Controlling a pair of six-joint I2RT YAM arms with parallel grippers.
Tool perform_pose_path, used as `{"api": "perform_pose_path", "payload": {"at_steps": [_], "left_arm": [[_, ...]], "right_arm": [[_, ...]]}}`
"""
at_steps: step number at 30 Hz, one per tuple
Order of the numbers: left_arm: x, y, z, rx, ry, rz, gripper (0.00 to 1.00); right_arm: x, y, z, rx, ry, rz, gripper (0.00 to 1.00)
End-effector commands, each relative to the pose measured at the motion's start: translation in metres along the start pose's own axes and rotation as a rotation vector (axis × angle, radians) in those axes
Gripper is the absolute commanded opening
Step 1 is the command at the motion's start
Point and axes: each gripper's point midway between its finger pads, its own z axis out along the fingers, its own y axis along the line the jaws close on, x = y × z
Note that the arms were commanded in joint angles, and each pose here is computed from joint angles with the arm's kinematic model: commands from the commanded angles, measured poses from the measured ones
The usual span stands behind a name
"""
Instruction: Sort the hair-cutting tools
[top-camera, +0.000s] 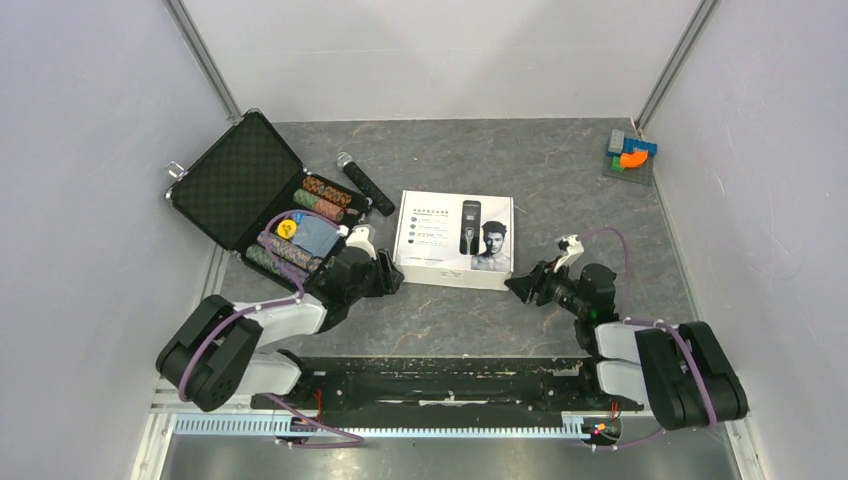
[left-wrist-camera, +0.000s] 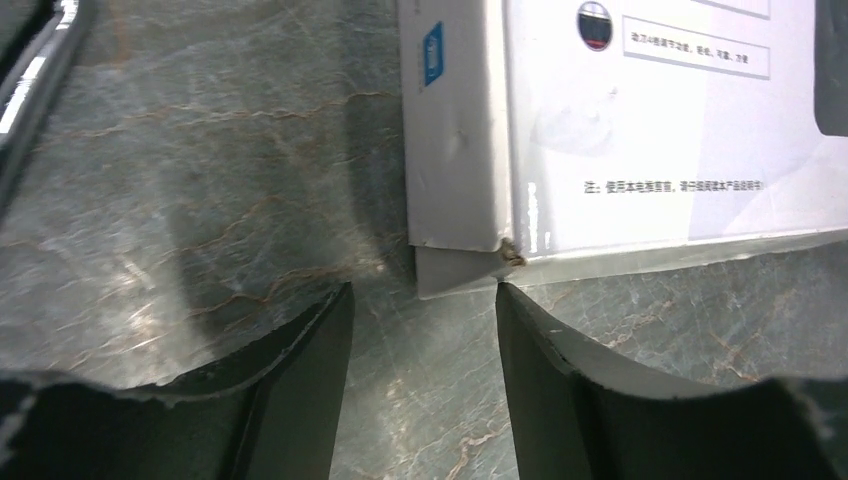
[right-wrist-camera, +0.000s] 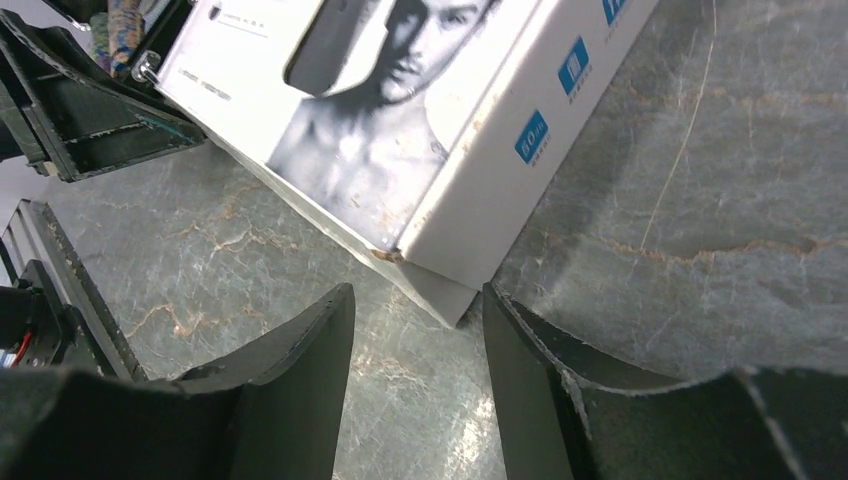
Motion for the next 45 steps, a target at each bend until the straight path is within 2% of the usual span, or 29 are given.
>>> {"api": "perform_pose_path", "payload": {"at_steps": [1, 4, 10, 14, 19, 25, 32, 38, 45], "left_arm": [[-0.017, 0.021, -0.012, -0.122, -0.082, -0.014, 0.62], [-0.019, 0.016, -0.025, -0.108, -0.085, -0.063, 0.62], [-0.011, -0.016, -0.040, 0.054, -0.032, -0.133, 0.58], [-0.009, -0.025, -0.037, 0.087, -0.012, -0.121, 0.57], [-0.013, -0.032, -0.027, 0.101, -0.008, -0.106, 0.56], [-0.009, -0.032, -0.017, 0.084, 0.024, -0.081, 0.54], [0.000, -0.026, -0.003, 0.051, 0.055, -0.057, 0.53], [-0.006, -0.027, 0.019, 0.034, 0.041, -0.041, 0.51], [-0.013, -0.031, 0.038, 0.036, 0.011, -0.058, 0.49]], "right_arm": [[-0.028, 0.005, 0.003, 0.005, -0.045, -0.063, 0.53], [-0.050, 0.003, 0.003, 0.049, -0.065, -0.106, 0.55], [-0.121, 0.017, 0.022, 0.034, -0.105, -0.187, 0.57], [-0.160, 0.018, 0.055, 0.013, -0.071, -0.203, 0.57], [-0.185, 0.012, 0.113, -0.011, 0.034, -0.212, 0.58], [-0.174, -0.002, 0.180, -0.054, 0.148, -0.220, 0.58], [-0.142, -0.018, 0.231, -0.103, 0.238, -0.213, 0.57], [-0.094, -0.007, 0.225, -0.186, 0.367, -0.188, 0.54], [-0.088, 0.002, 0.209, -0.195, 0.351, -0.142, 0.53]]}}
